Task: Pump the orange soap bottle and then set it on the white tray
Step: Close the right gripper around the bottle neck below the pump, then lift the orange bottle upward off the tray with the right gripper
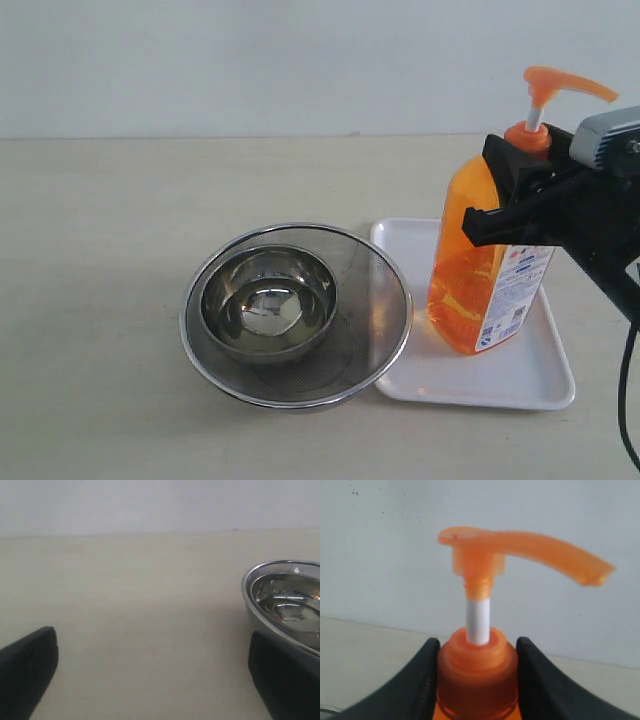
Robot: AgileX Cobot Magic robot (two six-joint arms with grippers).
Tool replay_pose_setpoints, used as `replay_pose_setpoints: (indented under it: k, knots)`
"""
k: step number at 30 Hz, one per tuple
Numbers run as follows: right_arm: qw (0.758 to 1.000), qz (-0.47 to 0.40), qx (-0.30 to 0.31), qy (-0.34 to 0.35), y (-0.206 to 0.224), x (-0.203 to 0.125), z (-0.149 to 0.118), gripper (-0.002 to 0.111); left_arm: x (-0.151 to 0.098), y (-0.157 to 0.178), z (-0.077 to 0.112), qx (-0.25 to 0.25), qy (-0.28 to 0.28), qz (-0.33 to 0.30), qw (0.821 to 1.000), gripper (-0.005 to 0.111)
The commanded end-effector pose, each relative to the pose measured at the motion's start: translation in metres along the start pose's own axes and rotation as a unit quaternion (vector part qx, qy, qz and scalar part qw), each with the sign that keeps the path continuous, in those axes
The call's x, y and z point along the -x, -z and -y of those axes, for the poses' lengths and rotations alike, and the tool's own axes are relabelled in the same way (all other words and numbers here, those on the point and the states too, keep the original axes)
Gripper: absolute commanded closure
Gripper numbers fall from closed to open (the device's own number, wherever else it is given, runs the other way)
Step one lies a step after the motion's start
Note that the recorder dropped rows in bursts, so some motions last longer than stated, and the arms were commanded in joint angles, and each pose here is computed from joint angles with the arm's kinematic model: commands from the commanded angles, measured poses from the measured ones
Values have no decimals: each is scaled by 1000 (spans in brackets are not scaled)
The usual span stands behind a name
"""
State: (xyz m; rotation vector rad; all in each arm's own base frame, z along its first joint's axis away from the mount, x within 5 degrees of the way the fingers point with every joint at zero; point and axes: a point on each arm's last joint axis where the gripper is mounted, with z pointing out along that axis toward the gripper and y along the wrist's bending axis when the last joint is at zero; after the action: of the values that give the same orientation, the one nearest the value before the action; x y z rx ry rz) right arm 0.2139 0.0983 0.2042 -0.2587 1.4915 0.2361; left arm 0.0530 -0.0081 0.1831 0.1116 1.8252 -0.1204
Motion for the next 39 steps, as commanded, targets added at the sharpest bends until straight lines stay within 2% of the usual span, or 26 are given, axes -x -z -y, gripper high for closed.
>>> replay_pose_setpoints:
  k: [1, 2, 3, 10, 21, 29, 33, 37, 39]
  knots:
    - [1000, 5, 0, 5, -2, 0, 0, 99, -1, 0, 0, 1, 1, 0, 1000, 11]
    - [1000, 5, 1, 11, -2, 0, 0, 107, -1, 0, 0, 1, 1, 0, 1000, 11]
    - [1000, 7, 1, 16, -2, 0, 0, 108, -1, 0, 0, 1, 1, 0, 1000, 11]
    - [998, 38, 0, 49, -2, 6, 0, 108, -1, 0, 0, 1, 1, 0, 1000, 11]
    - [996, 49, 53, 58, -13, 17, -12, 108, -1, 0, 0, 1, 1, 0, 1000, 11]
    - [995, 52, 61, 63, -1, 44, -7, 108, -1, 0, 0, 1, 1, 0, 1000, 11]
    - [992, 35, 106, 55, 6, 63, 7, 108, -1, 0, 0, 1, 1, 0, 1000, 11]
    - [982, 15, 183, 45, 1, 75, 21, 108, -1, 0, 0, 1, 1, 0, 1000, 11]
    - [980, 27, 194, 44, 1, 80, 30, 108, -1, 0, 0, 1, 1, 0, 1000, 11]
